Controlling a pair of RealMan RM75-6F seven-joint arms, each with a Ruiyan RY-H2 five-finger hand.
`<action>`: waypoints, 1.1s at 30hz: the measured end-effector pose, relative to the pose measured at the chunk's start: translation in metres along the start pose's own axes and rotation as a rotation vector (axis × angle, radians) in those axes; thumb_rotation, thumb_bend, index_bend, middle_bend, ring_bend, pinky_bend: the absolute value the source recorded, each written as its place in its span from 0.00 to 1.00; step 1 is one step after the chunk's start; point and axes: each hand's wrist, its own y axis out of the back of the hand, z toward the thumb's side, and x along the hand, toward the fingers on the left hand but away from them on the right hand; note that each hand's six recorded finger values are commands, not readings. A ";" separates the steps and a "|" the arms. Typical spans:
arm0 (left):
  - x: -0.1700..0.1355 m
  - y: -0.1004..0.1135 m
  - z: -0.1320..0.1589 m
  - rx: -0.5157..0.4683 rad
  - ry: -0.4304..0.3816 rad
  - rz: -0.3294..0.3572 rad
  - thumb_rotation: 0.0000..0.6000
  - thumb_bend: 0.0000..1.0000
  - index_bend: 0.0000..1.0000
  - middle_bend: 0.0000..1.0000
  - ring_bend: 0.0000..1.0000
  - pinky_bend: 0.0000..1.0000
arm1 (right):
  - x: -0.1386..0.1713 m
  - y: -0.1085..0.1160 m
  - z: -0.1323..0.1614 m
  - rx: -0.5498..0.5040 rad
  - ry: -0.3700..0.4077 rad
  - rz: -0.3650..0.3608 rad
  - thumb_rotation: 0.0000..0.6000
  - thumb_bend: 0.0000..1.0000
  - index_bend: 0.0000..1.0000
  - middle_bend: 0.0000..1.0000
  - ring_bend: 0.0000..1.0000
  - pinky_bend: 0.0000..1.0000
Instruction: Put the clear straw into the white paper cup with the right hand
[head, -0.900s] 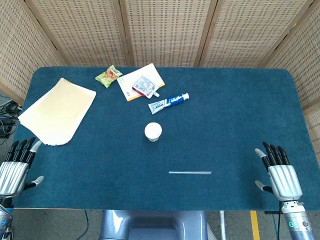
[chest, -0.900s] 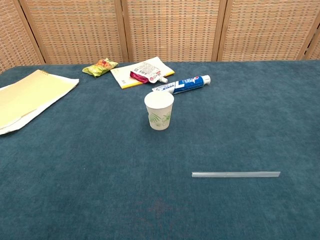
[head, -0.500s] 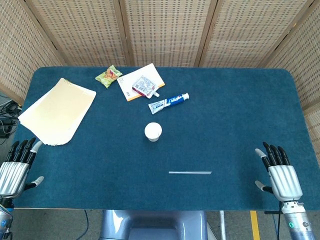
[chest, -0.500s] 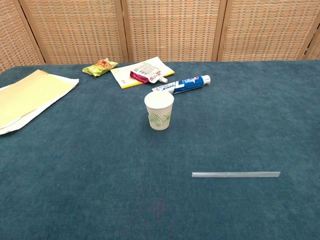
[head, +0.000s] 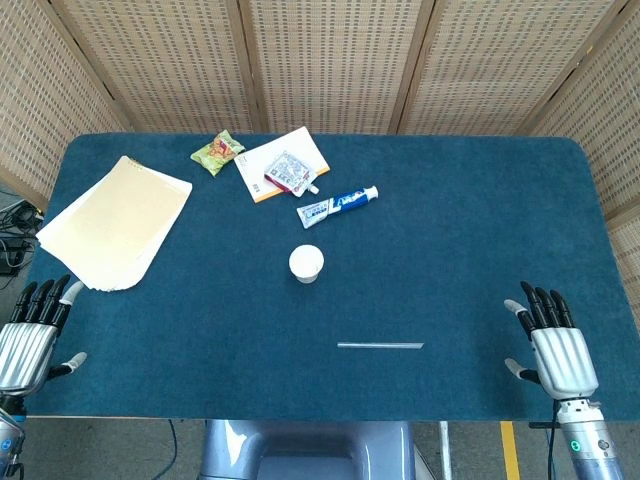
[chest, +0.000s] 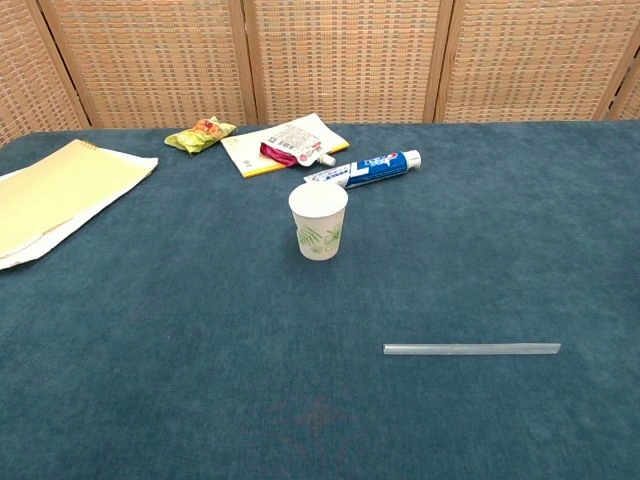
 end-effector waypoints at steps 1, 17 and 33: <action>0.000 0.000 0.000 0.000 0.000 0.000 1.00 0.08 0.00 0.00 0.00 0.00 | -0.004 0.000 0.004 -0.007 0.004 0.001 1.00 0.13 0.29 0.00 0.00 0.00; 0.002 0.000 -0.004 -0.008 0.008 0.002 1.00 0.08 0.00 0.00 0.00 0.00 | -0.058 -0.024 0.087 -0.107 0.074 0.040 1.00 0.19 0.46 0.12 0.00 0.00; 0.001 -0.010 -0.010 0.001 0.012 -0.027 1.00 0.08 0.00 0.00 0.00 0.00 | -0.070 -0.067 0.132 -0.173 0.049 0.130 1.00 0.24 0.50 0.15 0.00 0.00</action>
